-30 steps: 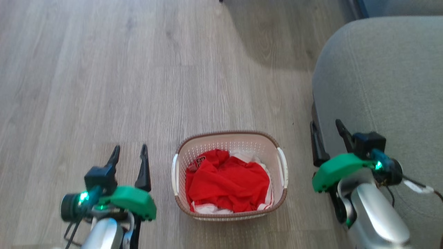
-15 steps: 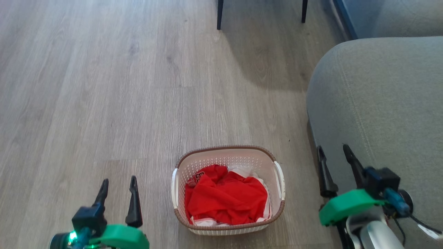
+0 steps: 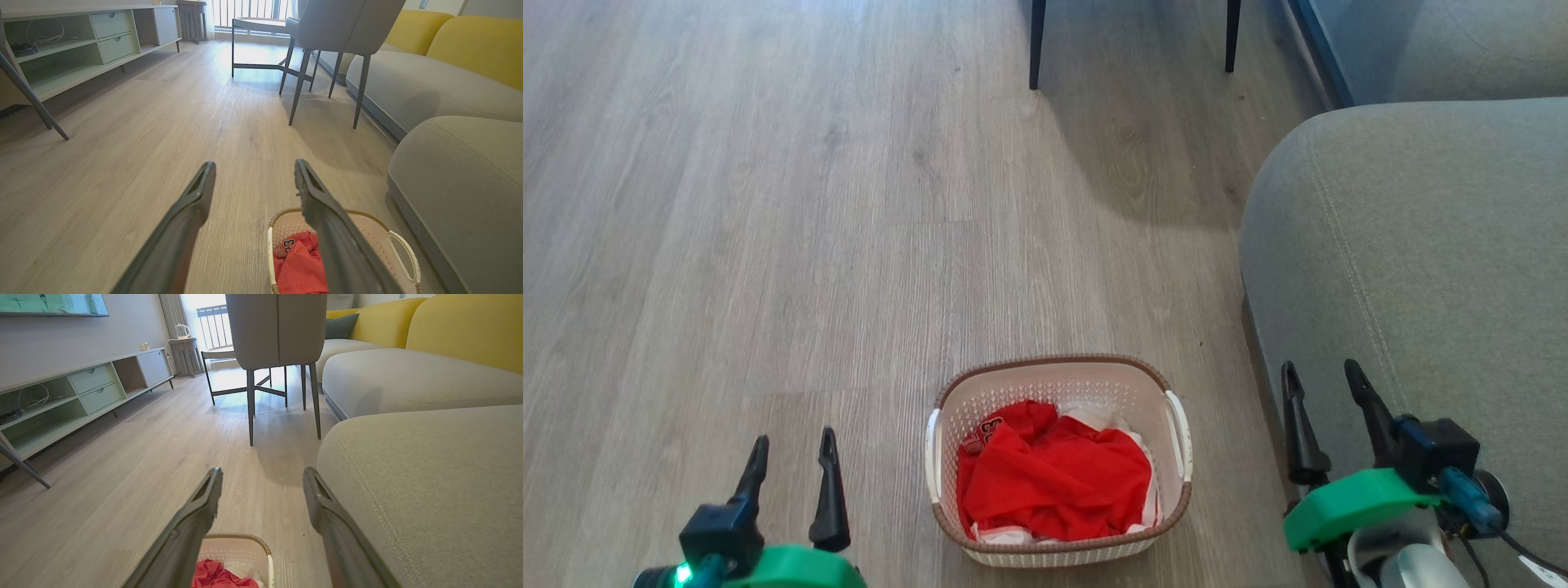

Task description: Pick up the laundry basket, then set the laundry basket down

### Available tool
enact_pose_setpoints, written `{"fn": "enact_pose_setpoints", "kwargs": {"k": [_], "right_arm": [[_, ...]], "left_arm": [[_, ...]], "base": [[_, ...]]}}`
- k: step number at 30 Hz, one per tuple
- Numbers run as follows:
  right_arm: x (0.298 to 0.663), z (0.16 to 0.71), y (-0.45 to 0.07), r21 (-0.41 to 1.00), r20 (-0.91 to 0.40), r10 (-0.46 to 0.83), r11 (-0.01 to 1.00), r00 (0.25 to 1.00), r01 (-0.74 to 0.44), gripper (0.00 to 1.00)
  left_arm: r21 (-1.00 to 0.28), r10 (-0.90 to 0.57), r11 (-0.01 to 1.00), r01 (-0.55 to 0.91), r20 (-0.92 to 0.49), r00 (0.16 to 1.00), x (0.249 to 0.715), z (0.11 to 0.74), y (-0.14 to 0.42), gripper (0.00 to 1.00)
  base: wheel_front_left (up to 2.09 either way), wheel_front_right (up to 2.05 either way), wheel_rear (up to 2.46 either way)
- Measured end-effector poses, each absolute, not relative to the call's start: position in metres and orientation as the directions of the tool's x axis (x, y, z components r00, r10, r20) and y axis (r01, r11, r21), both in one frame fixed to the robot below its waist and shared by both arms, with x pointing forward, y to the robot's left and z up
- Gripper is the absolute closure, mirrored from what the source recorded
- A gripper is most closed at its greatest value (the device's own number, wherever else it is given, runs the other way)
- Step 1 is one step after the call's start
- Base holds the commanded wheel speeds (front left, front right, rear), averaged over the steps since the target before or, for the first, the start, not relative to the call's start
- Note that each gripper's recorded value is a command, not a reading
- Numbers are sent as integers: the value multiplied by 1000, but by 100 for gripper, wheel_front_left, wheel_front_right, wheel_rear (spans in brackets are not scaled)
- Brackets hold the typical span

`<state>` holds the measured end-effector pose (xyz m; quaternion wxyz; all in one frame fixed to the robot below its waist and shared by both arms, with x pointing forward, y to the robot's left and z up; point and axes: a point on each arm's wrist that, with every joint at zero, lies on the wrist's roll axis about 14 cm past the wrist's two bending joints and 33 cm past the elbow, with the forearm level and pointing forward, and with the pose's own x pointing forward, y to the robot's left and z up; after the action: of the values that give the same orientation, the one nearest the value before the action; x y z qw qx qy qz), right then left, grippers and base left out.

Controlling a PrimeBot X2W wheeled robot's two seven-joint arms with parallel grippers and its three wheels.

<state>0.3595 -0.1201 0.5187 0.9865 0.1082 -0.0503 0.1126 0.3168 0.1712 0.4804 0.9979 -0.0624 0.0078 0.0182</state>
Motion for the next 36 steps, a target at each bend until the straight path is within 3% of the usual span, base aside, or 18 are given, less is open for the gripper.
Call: {"fn": "enact_pose_setpoints", "kwargs": {"k": [21,22,27,36], "right_arm": [[356,517,-126,195,119,194,957,974,-214,0],[355,512,-126,197,103,194,957,976,-211,100],[342,476,-128,219,-10,188,959,982,-181,100],[341,471,-133,306,-32,163,941,986,-146,100]], "left_arm": [[-112,28,993,-29,-17,999,313,480,171,0],[-111,25,993,-29,-33,999,312,475,170,100],[-111,31,993,-47,-142,989,298,443,170,100],[-195,36,978,-72,-181,983,295,435,171,100]], "base": [[0,0,0],[0,0,0],[0,0,0],[0,0,0]]}}
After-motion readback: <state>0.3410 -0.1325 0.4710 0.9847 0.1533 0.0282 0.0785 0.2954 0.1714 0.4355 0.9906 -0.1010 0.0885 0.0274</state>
